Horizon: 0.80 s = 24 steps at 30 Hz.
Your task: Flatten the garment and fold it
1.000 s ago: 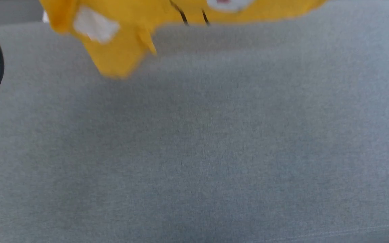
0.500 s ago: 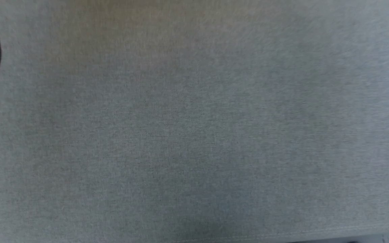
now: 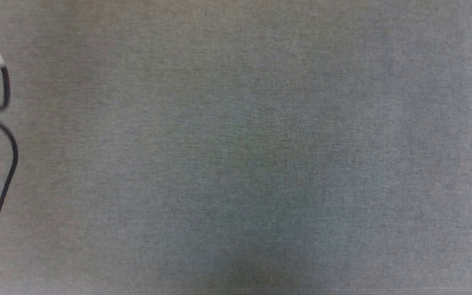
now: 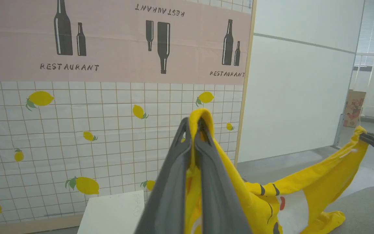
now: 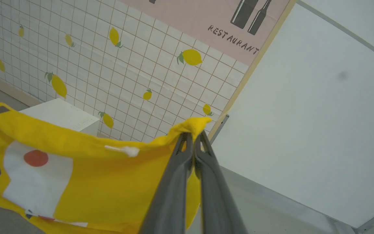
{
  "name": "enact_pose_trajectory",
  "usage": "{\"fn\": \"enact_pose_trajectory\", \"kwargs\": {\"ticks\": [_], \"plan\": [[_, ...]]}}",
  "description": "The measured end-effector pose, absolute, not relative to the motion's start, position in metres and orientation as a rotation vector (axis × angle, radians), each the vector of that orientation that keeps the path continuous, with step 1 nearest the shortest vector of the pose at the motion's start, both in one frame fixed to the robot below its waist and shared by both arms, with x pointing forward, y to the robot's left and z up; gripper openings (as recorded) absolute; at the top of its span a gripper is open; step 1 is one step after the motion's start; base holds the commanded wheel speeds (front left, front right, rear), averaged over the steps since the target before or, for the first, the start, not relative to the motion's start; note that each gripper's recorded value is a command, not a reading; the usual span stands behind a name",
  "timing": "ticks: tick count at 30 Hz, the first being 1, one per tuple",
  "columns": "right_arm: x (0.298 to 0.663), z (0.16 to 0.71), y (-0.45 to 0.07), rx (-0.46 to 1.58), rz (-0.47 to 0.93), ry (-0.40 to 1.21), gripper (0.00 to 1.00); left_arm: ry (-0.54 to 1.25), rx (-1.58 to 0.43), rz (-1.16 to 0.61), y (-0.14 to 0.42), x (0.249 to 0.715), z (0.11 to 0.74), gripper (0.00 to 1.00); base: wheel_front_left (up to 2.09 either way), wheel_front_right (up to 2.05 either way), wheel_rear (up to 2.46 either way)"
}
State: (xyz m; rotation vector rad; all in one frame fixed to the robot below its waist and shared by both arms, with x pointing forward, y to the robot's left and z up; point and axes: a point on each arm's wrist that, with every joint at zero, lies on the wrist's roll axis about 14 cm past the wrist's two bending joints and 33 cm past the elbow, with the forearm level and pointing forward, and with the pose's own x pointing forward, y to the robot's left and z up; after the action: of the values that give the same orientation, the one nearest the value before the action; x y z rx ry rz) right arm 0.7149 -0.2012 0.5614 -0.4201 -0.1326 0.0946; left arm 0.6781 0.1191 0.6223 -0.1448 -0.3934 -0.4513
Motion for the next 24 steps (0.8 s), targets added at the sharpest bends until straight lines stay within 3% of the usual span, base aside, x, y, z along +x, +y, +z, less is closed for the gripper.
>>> {"fn": "enact_pose_trajectory", "kwargs": {"ticks": [10, 24], "plan": [[0.662, 0.536, -0.233, -0.196, 0.072, -0.052, 0.00, -0.208, -0.282, -0.488, 0.123, 0.590, 0.585, 0.00, 0.00, 0.00, 0.00], [0.517, 0.458, -0.258, 0.082, 0.008, 0.220, 0.00, 0.179, -0.431, -0.388, 0.125, 0.464, 0.479, 0.00, 0.00, 0.00, 0.00]]}}
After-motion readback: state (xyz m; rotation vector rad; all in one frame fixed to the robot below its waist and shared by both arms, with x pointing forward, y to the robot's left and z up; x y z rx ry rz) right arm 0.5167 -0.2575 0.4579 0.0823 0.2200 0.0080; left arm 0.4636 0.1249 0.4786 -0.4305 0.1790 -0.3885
